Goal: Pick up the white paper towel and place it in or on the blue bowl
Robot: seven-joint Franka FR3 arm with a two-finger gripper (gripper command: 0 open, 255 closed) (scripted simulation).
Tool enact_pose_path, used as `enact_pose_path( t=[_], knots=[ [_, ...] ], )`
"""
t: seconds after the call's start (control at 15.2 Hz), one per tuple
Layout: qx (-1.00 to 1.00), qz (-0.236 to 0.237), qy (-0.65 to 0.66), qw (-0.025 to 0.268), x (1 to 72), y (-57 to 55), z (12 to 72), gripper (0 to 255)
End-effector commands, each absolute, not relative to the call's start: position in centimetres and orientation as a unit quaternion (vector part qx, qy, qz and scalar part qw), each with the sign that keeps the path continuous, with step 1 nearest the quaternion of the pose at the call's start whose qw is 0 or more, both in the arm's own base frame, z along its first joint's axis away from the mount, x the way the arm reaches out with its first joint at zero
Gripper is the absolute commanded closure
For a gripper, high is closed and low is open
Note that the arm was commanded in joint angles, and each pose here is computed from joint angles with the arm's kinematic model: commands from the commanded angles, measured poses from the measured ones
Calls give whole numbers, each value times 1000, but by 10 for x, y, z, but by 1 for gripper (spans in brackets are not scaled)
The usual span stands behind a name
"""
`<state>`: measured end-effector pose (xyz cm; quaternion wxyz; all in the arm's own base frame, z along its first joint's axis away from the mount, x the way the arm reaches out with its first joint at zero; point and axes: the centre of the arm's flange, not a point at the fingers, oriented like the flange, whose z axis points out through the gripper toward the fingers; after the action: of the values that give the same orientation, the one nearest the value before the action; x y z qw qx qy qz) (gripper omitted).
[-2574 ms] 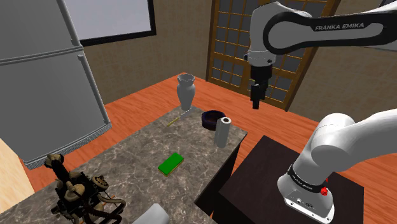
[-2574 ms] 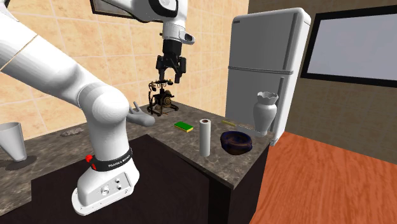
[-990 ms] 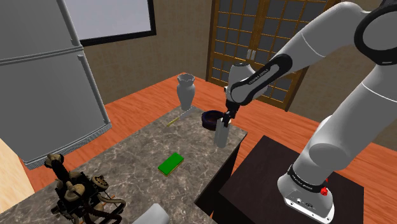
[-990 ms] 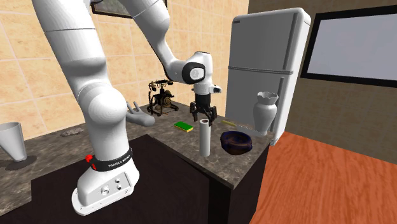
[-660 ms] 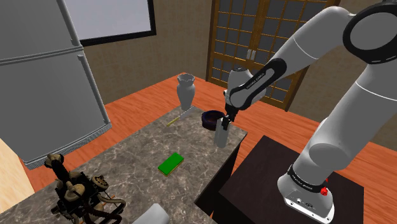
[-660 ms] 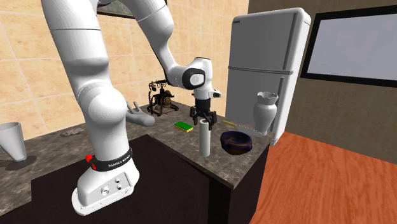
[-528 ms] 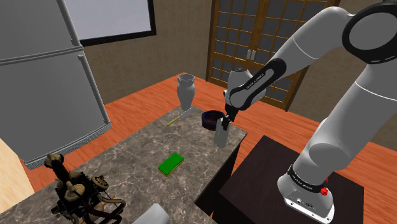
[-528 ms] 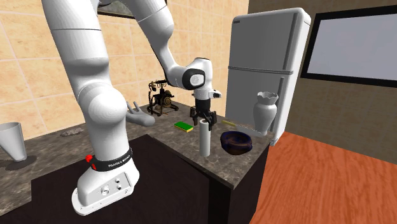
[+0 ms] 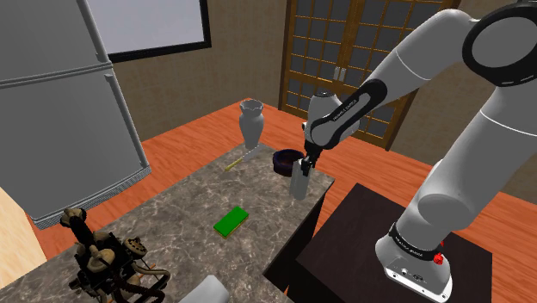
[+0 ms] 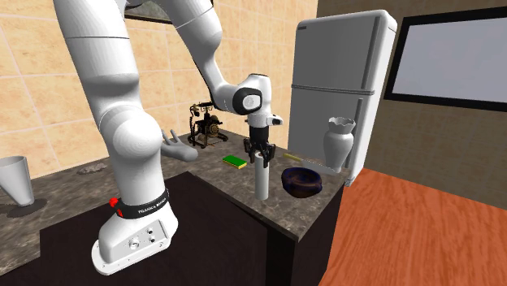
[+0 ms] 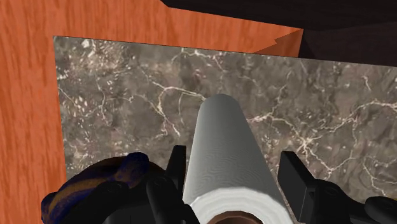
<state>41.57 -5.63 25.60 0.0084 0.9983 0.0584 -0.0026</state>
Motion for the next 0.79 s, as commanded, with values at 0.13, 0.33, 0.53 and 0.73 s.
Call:
enact_pose_path(
  t=[0.13, 0.33, 0.53, 0.73],
  knots=[
    [998, -3, 58, 8, 416, -56, 256, 255],
    [998, -3, 58, 8, 416, -57, 256, 255],
    [998, -3, 58, 8, 416, -57, 272, 255],
    [998, -3, 58, 8, 416, -57, 287, 255]
  ],
)
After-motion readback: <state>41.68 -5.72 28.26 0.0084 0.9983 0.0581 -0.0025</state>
